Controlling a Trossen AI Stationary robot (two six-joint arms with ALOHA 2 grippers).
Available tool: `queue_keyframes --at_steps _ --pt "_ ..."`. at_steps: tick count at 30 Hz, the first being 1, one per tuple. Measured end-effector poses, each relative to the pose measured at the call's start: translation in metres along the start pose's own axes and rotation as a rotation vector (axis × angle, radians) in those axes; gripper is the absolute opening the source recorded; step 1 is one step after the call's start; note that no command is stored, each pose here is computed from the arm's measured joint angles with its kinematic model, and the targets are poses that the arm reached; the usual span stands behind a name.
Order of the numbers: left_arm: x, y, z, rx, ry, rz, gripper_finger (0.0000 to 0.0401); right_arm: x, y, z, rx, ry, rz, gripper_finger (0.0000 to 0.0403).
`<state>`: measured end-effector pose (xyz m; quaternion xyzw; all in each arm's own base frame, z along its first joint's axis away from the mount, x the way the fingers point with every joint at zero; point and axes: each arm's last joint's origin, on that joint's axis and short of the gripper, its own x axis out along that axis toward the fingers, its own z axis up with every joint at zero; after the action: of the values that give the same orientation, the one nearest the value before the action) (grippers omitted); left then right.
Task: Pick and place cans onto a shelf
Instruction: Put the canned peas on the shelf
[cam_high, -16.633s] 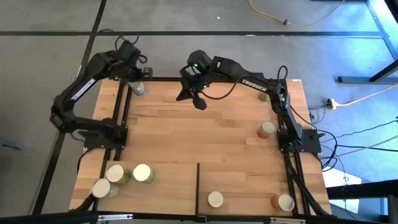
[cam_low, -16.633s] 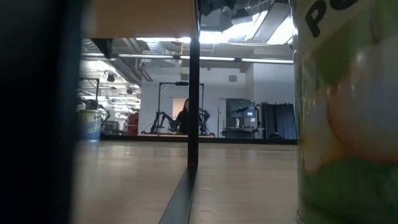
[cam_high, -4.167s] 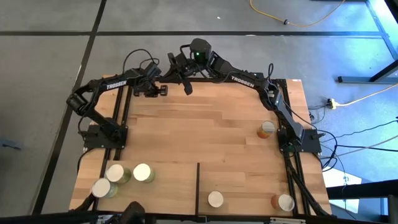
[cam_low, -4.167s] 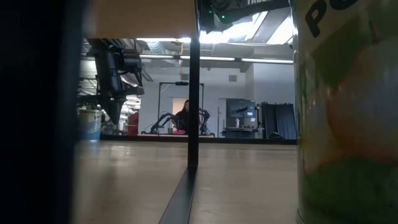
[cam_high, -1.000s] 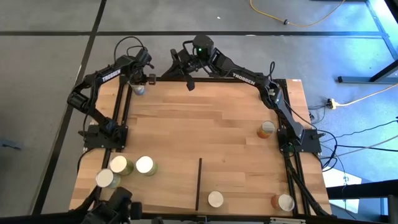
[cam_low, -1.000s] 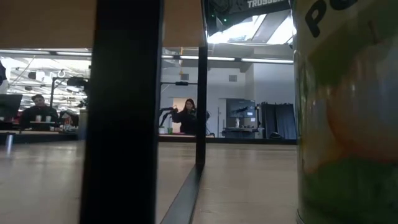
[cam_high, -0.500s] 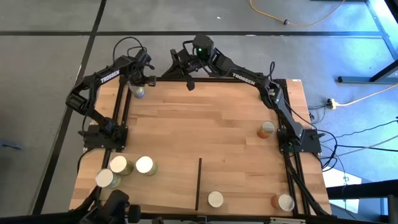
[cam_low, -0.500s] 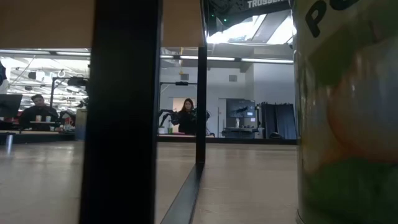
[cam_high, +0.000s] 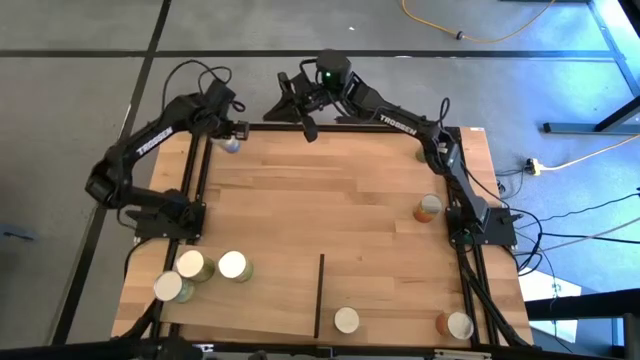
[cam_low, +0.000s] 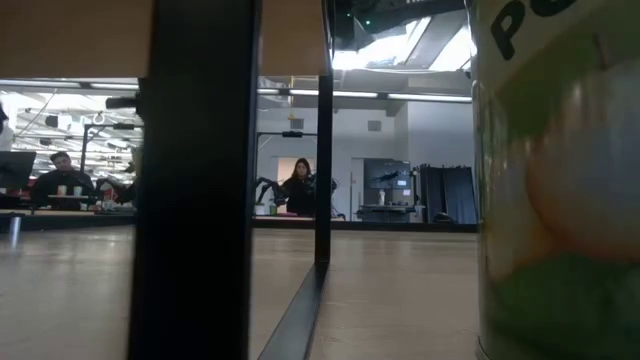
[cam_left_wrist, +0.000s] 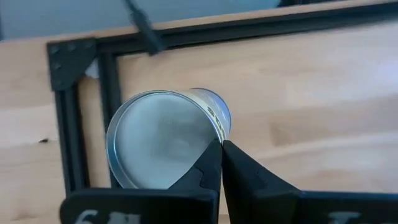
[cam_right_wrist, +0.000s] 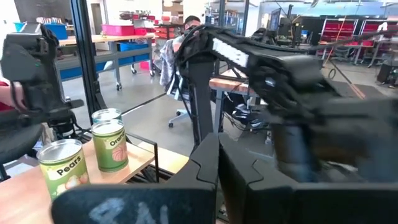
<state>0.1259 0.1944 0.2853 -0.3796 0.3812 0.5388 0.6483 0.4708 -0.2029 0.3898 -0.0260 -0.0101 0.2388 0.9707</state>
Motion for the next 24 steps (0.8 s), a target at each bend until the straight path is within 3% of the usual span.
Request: queue_keyframes --at_steps 15,24 --pt "-0.083 -0.014 -0.054 0.304 -0.236 -0.224 0.0000 -0.014 -0.008 -0.005 0.025 0.036 0.023 0.0010" --pt "-0.126 -0.019 -0.071 0.579 -0.341 -0.391 0.0000 -0.028 -0.018 -0.006 0.007 0.044 -0.010 0.0010"
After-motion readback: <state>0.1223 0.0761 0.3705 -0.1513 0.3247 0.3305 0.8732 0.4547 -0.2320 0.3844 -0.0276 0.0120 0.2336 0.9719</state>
